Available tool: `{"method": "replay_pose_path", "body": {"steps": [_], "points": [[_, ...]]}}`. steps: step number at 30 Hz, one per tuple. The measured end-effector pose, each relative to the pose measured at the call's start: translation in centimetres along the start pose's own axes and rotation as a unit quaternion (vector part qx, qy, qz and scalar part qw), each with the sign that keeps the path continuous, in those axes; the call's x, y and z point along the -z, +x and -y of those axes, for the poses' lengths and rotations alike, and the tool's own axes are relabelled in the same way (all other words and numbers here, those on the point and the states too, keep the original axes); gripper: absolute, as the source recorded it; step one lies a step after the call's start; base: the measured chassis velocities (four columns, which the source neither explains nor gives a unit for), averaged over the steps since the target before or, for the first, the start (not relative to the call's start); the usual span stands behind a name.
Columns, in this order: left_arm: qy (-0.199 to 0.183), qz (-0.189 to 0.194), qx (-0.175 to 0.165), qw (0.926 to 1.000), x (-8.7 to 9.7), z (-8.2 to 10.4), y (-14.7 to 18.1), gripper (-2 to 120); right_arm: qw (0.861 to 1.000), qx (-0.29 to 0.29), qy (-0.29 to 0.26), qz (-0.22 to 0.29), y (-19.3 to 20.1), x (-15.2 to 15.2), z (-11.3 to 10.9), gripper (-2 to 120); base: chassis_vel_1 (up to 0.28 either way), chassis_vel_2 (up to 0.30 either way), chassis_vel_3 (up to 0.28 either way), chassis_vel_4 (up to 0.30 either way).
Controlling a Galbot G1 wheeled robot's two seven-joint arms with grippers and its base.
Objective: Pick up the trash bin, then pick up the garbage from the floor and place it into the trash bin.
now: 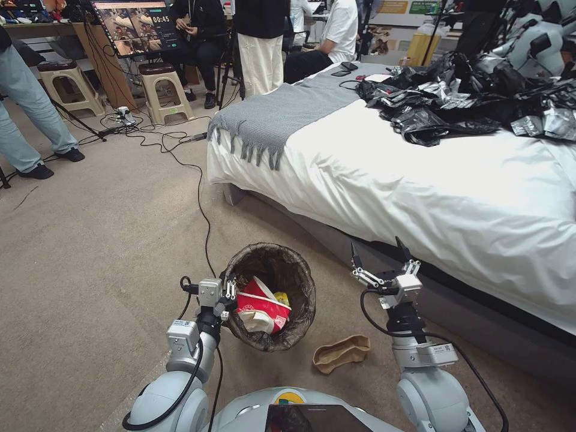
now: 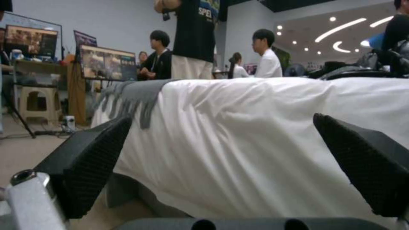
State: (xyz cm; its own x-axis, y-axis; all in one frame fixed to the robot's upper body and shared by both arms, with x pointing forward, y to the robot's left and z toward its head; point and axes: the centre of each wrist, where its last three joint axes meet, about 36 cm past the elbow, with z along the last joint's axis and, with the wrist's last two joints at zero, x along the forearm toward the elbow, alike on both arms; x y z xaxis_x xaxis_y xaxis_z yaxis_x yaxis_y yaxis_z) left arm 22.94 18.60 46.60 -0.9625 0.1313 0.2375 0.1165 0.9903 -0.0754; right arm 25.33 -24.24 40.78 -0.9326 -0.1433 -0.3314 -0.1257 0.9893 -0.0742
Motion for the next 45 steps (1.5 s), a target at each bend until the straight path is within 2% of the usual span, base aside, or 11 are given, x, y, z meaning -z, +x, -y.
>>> {"method": "replay_pose_path", "body": {"steps": [12, 19, 21, 22, 24, 25, 30, 32, 39, 40, 45], "points": [[-0.002, 0.001, 0.003, 1.0000, 0.1, -0.2, 0.0, 7, 0.996, 0.052, 0.069, -0.002, -0.4, -1.2, 2.6, 100, 0.000, 0.000, 0.000, 0.000], [-0.001, 0.002, 0.002, 1.0000, 0.1, -0.2, 0.0, 7, 0.974, 0.164, 0.121, -0.098, -0.2, -3.6, 6.6, 100, 0.000, 0.000, 0.000, 0.000], [-0.002, 0.002, 0.002, 1.0000, 0.1, -0.2, 0.0, 7, 0.954, 0.221, 0.142, -0.142, -0.2, -5.0, 8.7, 100, 0.000, 0.000, 0.000, 0.000], [-0.002, 0.002, 0.002, 1.0000, 0.1, -0.2, 0.0, 7, 0.954, 0.221, 0.142, -0.142, -0.2, -5.0, 8.7, 100, 0.000, 0.000, 0.000, 0.000], [-0.002, 0.002, 0.002, 1.0000, 0.2, -0.2, 0.0, 7, 0.931, 0.275, 0.155, -0.184, -0.4, -6.4, 10.6, 100, 0.000, 0.000, 0.000, 0.000], [-0.002, 0.002, 0.002, 1.0000, 0.2, -0.2, 0.0, 7, 0.931, 0.275, 0.155, -0.184, -0.4, -6.4, 10.6, 100, 0.000, 0.000, 0.000, 0.000], [-0.001, 0.003, 0.002, 1.0000, 0.2, -0.1, 0.0, 7, 0.894, 0.355, 0.165, -0.217, -1.1, -7.5, 12.7, 100, 0.000, 0.000, 0.000, 0.000], [-0.001, 0.003, 0.001, 1.0000, 0.2, -0.1, 0.0, 7, 0.857, 0.418, 0.178, -0.244, -1.6, -8.5, 14.6, 100, 0.000, 0.000, 0.000, 0.000], [-0.001, 0.003, 0.001, 1.0000, 0.2, -0.1, 0.0, 7, 0.844, 0.435, 0.180, -0.256, -1.7, -9.0, 15.3, 100, 0.000, 0.000, 0.000, 0.000], [-0.001, 0.002, 0.002, 1.0000, 0.2, -0.1, 0.0, 7, 0.817, 0.464, 0.181, -0.289, -1.3, -10.9, 17.1, 100, 0.000, 0.000, 0.000, 0.000], [-0.002, 0.001, 0.002, 1.0000, 0.1, -0.1, 0.1, 7, 0.797, 0.487, 0.175, -0.311, -0.9, -12.6, 18.5, 100, 0.000, 0.000, 0.000, 0.000]]}}
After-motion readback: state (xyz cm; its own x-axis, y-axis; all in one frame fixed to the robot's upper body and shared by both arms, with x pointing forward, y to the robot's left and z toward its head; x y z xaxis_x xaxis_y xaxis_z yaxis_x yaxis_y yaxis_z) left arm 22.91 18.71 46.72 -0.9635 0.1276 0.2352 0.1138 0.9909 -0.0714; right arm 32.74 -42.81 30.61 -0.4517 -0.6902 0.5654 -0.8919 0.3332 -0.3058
